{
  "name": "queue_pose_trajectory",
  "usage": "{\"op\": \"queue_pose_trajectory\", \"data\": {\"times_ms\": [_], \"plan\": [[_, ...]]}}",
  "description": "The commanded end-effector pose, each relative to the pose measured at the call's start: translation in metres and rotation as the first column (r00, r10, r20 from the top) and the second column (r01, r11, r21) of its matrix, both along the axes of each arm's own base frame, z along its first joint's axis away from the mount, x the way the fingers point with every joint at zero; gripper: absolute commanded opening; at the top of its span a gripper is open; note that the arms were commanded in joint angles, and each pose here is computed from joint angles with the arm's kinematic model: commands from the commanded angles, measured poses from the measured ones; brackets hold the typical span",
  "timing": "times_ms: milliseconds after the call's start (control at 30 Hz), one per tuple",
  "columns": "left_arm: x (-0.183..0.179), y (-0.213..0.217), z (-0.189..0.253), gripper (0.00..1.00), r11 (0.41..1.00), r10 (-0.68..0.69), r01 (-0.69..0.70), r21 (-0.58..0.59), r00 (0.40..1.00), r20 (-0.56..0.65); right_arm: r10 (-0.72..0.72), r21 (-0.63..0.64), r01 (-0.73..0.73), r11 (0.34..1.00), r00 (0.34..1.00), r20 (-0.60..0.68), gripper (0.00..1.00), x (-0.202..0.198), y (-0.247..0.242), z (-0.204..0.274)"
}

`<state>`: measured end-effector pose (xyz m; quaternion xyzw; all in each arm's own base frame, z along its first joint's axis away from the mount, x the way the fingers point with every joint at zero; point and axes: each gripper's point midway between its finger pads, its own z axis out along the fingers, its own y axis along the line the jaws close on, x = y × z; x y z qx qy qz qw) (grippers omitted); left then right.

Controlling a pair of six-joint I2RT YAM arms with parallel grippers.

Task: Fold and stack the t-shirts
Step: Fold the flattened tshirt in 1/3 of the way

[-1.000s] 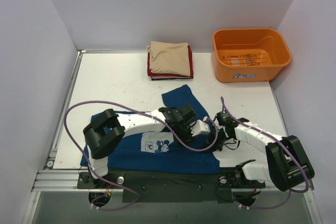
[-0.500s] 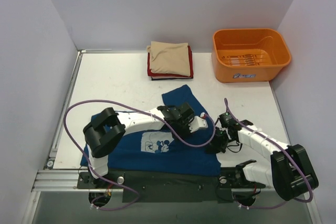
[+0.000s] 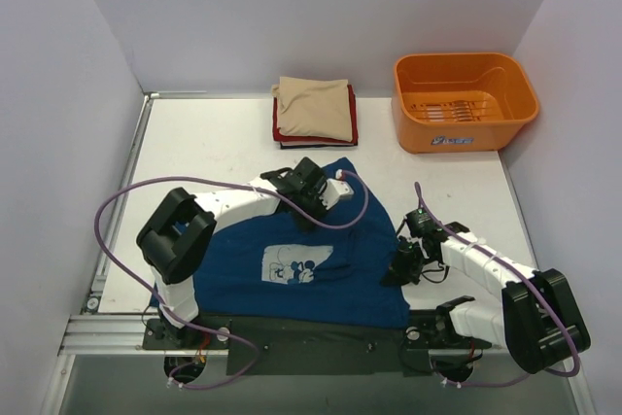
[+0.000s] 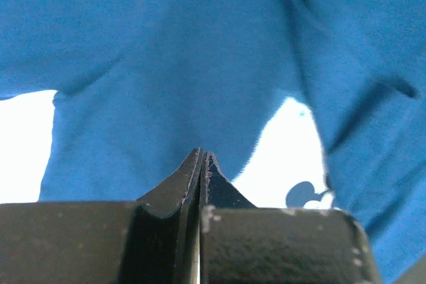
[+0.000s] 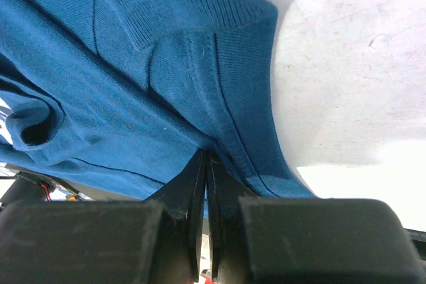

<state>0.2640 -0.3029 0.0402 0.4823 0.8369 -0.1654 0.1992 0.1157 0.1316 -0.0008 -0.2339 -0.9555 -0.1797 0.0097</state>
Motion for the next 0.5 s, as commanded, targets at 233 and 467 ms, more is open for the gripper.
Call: {"op": "queue_pose_trajectory", "data": {"times_ms": [233,467], "plan": [[-0.091,-0.079,0.019,0.58,0.912,-0.400,0.391,-0.128,0.915,-0.057,0.021,-0.160,-0.037,0.986,0.995,-0.099,0.00,-0.025,-0.031,-0.010],[-0.077,-0.082,0.010,0.60,0.918,-0.389,0.388,-0.083,0.921,0.005,0.018,-0.157,-0.033,0.987,0.995,-0.096,0.00,-0.027,-0.031,-0.010]]}}
